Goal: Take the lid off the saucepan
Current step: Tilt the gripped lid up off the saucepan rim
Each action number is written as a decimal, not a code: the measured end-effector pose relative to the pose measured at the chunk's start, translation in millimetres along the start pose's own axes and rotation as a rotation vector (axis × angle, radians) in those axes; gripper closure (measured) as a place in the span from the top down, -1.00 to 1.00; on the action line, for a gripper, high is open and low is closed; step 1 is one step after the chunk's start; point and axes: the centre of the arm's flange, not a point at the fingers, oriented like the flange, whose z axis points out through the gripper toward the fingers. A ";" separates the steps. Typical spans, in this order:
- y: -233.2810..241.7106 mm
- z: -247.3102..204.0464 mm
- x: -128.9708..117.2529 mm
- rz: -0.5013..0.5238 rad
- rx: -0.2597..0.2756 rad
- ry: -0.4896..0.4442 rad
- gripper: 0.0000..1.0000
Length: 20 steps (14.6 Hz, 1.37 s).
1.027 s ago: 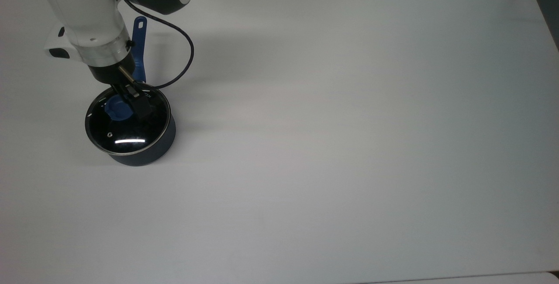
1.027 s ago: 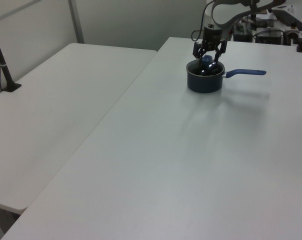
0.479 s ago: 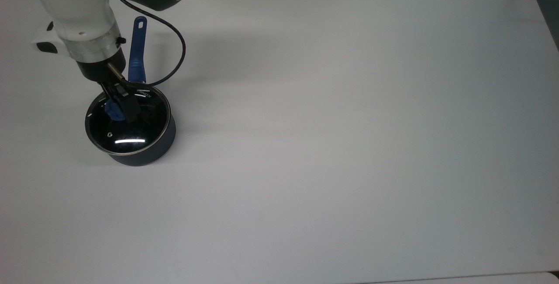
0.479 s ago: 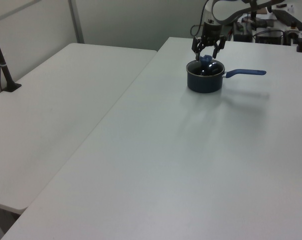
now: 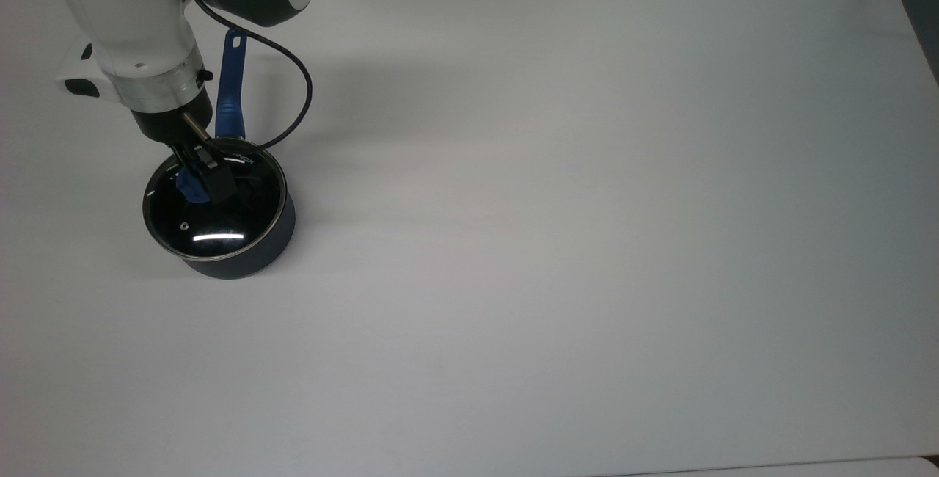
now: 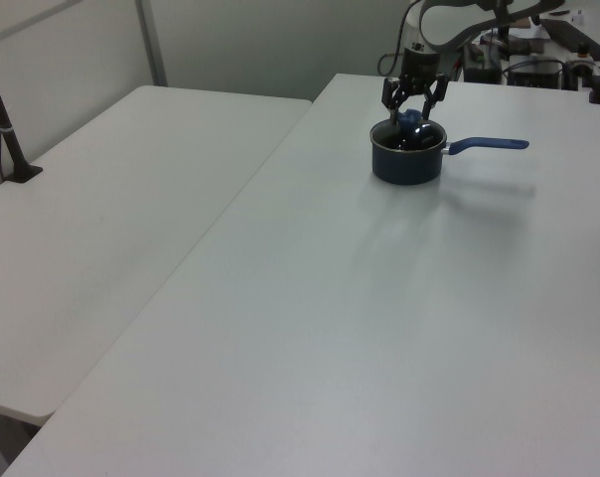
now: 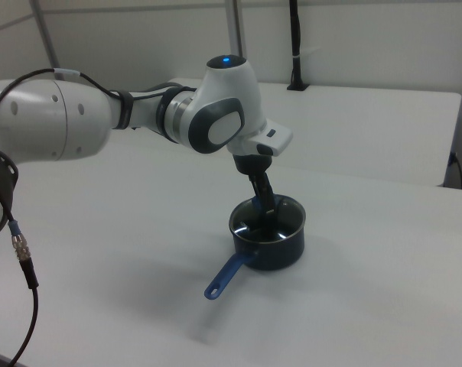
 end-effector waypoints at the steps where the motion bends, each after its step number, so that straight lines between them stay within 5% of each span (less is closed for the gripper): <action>1: -0.1 0.4 -0.1 0.000 0.000 0.000 0.65; 4: -1.4 2.8 -0.9 -0.002 -0.002 -0.003 0.61; 6: -2.3 2.5 -1.0 -0.004 -0.001 -0.002 0.31; 9: -2.1 4.8 -0.9 -0.003 -0.004 -0.005 0.22; 20: -3.3 -11.7 7.6 0.001 0.013 0.026 0.22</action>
